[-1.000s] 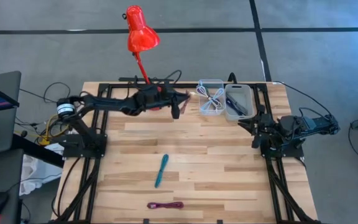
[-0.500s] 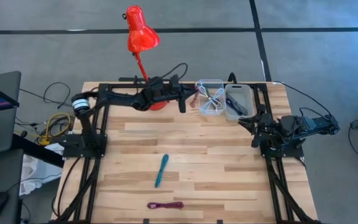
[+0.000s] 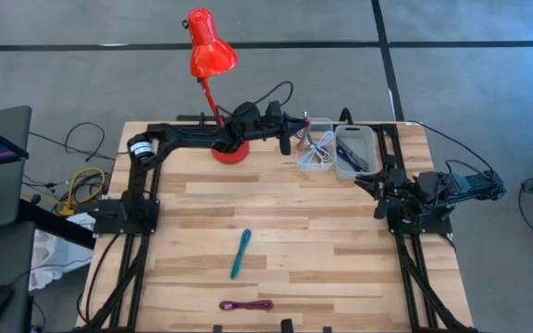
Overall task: Pick & Place USB Port
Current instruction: Put the pink charger cable into the transparent bin, then put the black and blue charger cable into the gray bin
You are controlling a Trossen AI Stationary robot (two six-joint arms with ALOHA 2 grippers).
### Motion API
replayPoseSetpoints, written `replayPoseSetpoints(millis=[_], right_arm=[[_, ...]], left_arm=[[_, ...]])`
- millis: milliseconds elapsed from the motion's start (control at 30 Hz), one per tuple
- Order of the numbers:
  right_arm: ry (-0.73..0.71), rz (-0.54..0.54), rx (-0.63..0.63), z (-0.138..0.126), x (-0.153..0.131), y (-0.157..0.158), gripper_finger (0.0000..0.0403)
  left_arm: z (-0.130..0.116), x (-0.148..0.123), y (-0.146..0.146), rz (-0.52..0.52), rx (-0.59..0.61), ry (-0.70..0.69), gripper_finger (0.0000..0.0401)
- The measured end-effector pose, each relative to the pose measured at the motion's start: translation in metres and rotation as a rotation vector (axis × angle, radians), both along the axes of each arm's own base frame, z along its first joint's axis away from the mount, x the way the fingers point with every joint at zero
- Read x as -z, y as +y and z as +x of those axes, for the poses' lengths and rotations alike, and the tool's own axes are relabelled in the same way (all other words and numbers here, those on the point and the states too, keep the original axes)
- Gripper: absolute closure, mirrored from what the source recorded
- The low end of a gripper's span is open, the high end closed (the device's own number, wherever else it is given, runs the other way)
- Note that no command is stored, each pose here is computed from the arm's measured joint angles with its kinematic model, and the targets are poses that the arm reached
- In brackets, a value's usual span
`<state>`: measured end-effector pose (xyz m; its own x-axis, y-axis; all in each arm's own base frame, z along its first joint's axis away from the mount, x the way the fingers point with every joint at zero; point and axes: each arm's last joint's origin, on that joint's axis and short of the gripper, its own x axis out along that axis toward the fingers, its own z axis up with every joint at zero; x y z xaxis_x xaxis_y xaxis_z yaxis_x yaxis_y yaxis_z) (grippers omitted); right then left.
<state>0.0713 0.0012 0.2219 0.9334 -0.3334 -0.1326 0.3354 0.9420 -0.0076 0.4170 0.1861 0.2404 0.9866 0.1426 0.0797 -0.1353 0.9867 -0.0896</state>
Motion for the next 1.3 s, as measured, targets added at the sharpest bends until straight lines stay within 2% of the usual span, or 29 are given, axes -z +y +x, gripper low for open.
replayPoseSetpoints(millis=[433,667,833,1300], right_arm=[[0.000,0.000,0.000,0.000,0.000,0.000,0.0349],[0.000,0.000,0.000,0.000,0.000,0.000,0.0349],[0.000,0.000,0.000,0.000,0.000,0.000,0.0349],[0.000,0.000,0.000,0.000,0.000,0.000,0.0349]], left_arm=[[0.026,0.044,0.023,-0.068,-0.013,0.056,0.0394],[0.033,0.061,0.028,-0.121,0.003,0.074,0.0394],[0.034,0.063,0.028,-0.122,-0.004,0.081,0.0390],[0.033,0.059,0.028,-0.096,-0.037,0.075,0.0295]])
